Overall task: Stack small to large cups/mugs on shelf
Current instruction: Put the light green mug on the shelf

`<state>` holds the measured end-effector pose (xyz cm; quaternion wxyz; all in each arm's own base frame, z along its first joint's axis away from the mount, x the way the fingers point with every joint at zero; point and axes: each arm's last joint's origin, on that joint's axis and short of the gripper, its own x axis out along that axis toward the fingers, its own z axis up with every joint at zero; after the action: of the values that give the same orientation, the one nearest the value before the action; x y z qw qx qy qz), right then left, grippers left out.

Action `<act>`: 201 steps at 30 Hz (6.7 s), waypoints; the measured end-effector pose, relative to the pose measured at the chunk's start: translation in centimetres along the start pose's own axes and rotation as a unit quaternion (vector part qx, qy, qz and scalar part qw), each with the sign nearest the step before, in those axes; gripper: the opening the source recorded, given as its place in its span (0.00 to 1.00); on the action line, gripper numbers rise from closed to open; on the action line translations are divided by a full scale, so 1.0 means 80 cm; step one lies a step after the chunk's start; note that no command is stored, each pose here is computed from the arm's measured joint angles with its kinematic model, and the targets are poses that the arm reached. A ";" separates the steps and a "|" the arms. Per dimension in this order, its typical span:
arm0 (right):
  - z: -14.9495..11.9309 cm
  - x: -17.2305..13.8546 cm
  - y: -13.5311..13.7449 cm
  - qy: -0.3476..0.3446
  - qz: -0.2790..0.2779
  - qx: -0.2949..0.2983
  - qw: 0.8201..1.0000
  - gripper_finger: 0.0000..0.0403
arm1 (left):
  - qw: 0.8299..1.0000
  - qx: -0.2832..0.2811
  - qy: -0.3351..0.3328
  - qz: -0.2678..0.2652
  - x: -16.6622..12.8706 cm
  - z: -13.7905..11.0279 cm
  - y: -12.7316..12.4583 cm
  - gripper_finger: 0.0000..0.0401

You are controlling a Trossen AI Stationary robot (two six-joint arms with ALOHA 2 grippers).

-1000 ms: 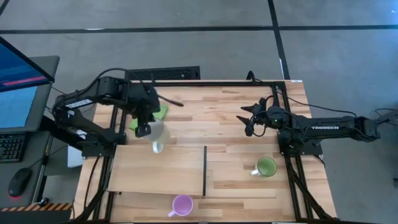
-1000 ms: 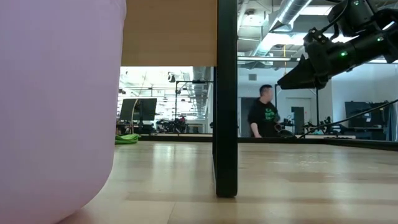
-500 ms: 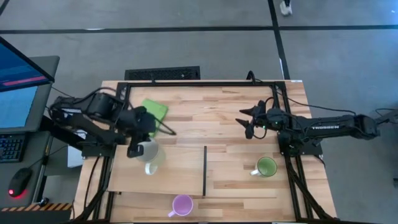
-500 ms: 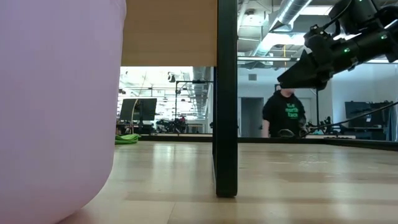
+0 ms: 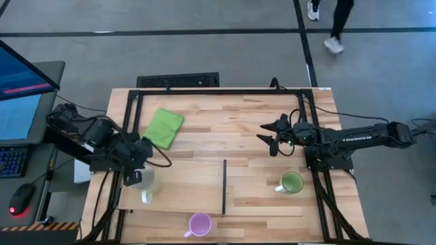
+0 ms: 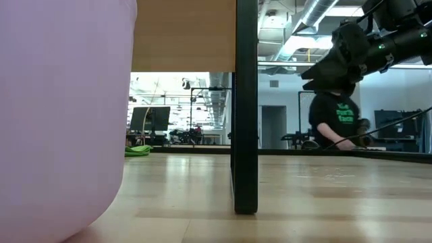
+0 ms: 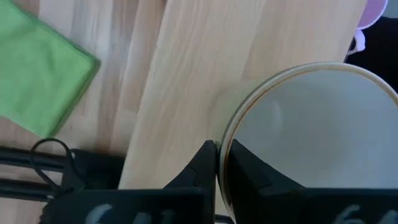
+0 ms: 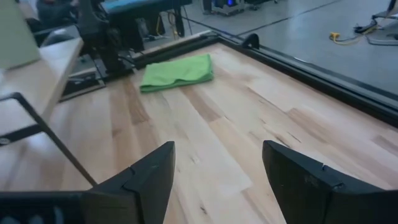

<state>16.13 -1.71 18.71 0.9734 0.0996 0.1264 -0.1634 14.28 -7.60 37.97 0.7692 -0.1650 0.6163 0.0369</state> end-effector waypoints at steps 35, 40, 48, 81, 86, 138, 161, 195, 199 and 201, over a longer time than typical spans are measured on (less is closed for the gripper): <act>0.010 -0.001 0.009 -0.043 0.026 0.012 0.999 0.66 | 0.999 0.047 -0.020 0.005 0.004 -0.044 0.002 0.01; 0.010 -0.001 0.009 -0.043 0.026 0.012 0.999 0.66 | 0.999 0.048 -0.020 0.006 0.003 -0.044 0.002 0.02; 0.010 -0.001 0.009 -0.042 0.025 0.011 0.999 0.66 | 0.999 0.051 -0.017 0.006 0.003 -0.044 0.002 0.02; 0.009 -0.001 0.009 -0.039 0.025 0.010 0.999 0.66 | 0.997 0.071 -0.032 0.002 -0.007 -0.041 0.002 0.04; 0.009 -0.001 0.009 -0.039 0.025 0.010 0.999 0.66 | 0.997 0.071 -0.030 -0.002 -0.007 -0.042 0.002 0.04; 0.009 -0.001 0.009 -0.039 0.025 0.010 0.999 0.66 | 0.998 0.045 -0.042 0.000 -0.009 -0.041 0.002 0.12; 0.009 -0.001 0.009 -0.039 0.025 0.010 0.999 0.66 | 0.988 0.115 -0.088 0.047 -0.009 -0.037 0.005 0.30; 0.009 -0.001 0.009 -0.039 0.025 0.010 0.999 0.66 | 0.964 0.214 -0.147 0.063 -0.010 -0.028 -0.002 0.30; 0.009 -0.001 0.008 -0.039 0.025 0.010 0.999 0.66 | 0.964 0.214 -0.148 0.062 -0.011 -0.028 -0.002 0.30; 0.009 -0.001 0.008 -0.038 0.025 0.010 0.999 0.66 | 0.963 0.213 -0.150 0.062 -0.010 -0.027 -0.003 0.30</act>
<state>16.42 -1.22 19.50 0.9801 0.1064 0.0847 -0.1444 12.16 -8.38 38.40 0.8664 0.0486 0.4964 -0.0234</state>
